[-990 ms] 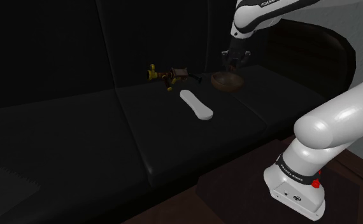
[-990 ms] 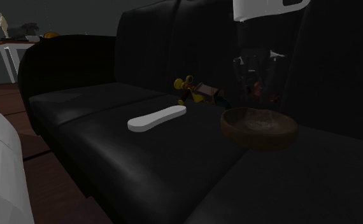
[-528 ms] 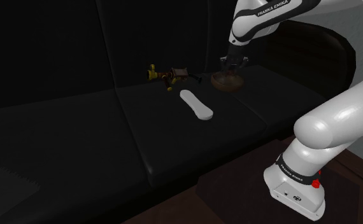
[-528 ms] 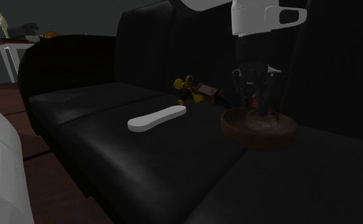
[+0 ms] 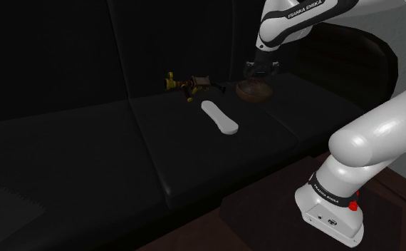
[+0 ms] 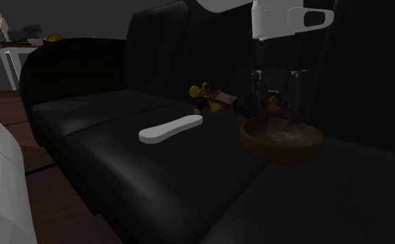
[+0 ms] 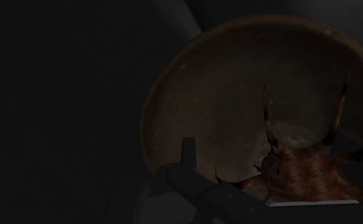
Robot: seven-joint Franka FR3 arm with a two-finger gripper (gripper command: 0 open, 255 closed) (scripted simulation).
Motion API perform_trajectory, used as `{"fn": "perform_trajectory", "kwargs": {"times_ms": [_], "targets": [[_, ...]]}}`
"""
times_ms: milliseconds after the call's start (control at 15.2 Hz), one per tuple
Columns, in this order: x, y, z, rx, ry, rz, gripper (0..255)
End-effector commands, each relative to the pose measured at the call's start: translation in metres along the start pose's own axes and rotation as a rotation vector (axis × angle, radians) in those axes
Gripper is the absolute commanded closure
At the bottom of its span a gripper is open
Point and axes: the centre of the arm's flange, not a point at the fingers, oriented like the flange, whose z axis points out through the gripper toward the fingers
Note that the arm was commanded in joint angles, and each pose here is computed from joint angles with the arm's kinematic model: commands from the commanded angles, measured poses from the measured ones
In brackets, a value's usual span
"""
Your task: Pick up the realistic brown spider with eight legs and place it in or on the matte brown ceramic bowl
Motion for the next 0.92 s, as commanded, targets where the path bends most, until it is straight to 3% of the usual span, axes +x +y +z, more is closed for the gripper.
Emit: {"fn": "perform_trajectory", "kwargs": {"times_ms": [0,132,396,858], "targets": [[0.000,0.000,0.000,0.000,0.000,0.000,0],[0.000,0.000,0.000,0.000,0.000,0.000,0],[0.000,0.000,-0.050,0.000,0.000,0.000,0],[0.000,0.000,-0.050,0.000,0.000,0.000,0]]}}
